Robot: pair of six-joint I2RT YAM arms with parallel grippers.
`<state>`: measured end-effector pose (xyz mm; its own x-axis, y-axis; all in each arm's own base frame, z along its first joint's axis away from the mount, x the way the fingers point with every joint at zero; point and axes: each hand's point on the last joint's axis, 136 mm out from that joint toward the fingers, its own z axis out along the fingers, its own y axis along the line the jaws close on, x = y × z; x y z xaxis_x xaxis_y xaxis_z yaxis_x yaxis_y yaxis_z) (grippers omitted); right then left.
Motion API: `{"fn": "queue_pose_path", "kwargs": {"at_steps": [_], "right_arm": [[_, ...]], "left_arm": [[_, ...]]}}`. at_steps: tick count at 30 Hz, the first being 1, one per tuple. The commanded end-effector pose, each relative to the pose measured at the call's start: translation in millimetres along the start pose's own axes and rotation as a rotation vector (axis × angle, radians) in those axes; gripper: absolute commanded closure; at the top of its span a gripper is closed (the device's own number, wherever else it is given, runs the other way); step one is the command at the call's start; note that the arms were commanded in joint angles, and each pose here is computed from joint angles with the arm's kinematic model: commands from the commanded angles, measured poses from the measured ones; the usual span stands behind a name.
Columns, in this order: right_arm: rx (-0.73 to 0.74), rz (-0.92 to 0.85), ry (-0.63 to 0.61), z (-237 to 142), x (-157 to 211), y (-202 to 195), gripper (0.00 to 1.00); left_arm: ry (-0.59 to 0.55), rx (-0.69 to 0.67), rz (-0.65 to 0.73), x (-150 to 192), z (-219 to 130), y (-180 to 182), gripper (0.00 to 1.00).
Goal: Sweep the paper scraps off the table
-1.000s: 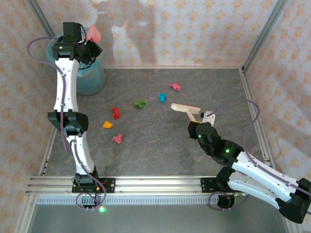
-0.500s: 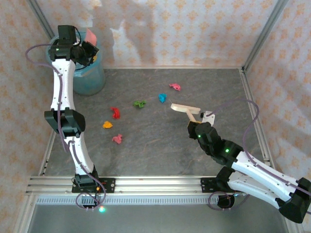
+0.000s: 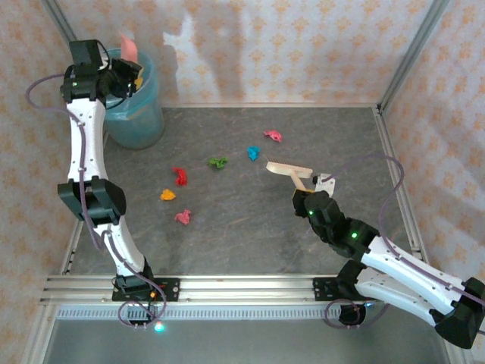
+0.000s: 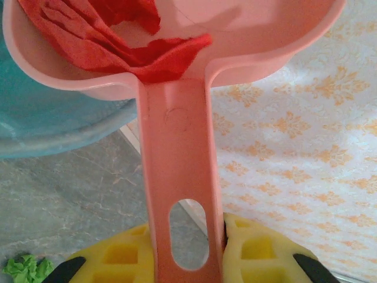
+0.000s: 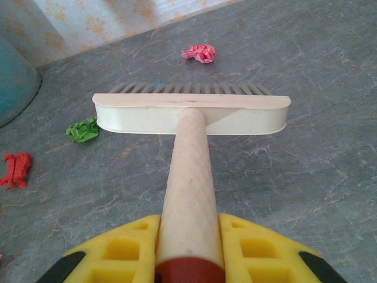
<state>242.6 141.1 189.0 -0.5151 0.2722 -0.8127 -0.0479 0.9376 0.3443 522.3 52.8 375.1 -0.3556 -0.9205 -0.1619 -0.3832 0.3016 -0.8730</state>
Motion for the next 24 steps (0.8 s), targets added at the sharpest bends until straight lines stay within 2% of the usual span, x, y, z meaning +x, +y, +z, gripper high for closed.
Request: {"fn": "queue_pose_path", "kwargs": {"at_steps": [1,11,24], "right_arm": [[-0.020,0.048,-0.056,-2.4,-15.6,6.3,1.00],[-0.018,0.047,-0.053,-1.9,-15.0,6.3,1.00],[-0.011,0.047,-0.051,-0.6,-14.4,5.6,1.00]], "left_arm": [[-0.030,0.154,-0.030,-9.5,-19.8,-34.1,1.00],[-0.014,0.193,-0.078,-11.2,-24.9,-33.9,1.00],[-0.069,0.245,-0.016,0.5,-66.0,-49.1,1.00]]}}
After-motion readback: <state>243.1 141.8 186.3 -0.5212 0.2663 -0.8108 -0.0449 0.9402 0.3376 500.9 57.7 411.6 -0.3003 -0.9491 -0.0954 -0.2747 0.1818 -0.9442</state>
